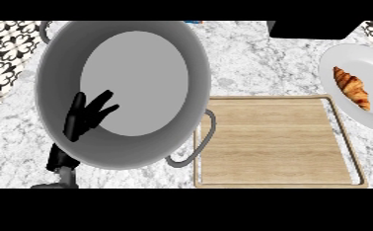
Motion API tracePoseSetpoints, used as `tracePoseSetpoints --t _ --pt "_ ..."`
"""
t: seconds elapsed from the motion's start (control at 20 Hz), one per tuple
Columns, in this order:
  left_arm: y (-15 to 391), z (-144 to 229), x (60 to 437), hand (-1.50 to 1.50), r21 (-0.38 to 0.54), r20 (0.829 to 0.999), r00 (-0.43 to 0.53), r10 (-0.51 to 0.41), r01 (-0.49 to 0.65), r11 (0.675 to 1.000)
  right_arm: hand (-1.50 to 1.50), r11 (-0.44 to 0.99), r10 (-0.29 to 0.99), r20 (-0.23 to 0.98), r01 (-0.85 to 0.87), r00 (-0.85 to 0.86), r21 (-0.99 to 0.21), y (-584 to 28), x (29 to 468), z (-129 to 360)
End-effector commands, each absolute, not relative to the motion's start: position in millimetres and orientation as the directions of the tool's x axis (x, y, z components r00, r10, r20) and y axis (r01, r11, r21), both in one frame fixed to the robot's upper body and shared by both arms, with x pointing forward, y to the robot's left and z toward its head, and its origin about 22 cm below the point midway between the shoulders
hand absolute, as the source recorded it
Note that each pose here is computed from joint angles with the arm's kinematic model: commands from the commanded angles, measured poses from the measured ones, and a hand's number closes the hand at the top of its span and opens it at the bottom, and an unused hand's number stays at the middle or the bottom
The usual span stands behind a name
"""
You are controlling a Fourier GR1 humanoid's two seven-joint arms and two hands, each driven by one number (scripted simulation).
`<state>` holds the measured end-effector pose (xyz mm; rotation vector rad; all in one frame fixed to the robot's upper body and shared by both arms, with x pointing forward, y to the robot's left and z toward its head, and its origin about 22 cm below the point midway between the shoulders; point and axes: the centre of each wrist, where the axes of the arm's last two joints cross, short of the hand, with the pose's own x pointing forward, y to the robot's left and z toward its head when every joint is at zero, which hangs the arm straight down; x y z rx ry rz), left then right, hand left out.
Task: Pick the croissant from the tray and place it in the plate
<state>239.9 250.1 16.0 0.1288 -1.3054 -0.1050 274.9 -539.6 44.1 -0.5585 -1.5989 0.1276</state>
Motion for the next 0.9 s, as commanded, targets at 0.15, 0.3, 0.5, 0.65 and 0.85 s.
tracePoseSetpoints --t 0.15,0.3,0.5,0.65,0.85 --pt "242 -1 242 0.0 0.183 0.953 0.257 -0.161 -0.065 0.981 -1.5 0.844 0.45 0.892 0.303 0.051 -0.443 -544 261 34" --pt "243 -6 235 0.0 0.169 0.953 0.264 -0.148 -0.06 0.984 -1.5 0.841 0.45 0.892 0.313 0.05 -0.442 -557 258 53" --pt "249 12 244 0.0 0.171 0.957 0.245 -0.153 -0.055 0.984 -1.5 0.817 0.461 0.885 0.354 0.072 -0.454 -558 251 45" --pt "252 8 238 0.0 0.167 0.955 0.258 -0.145 -0.066 0.984 -1.5 0.813 0.467 0.883 0.365 0.057 -0.454 -564 239 42" --pt "253 16 250 0.0 0.173 0.96 0.236 -0.151 -0.077 0.982 -1.5 0.816 0.453 0.89 0.381 0.046 -0.435 -566 235 41"
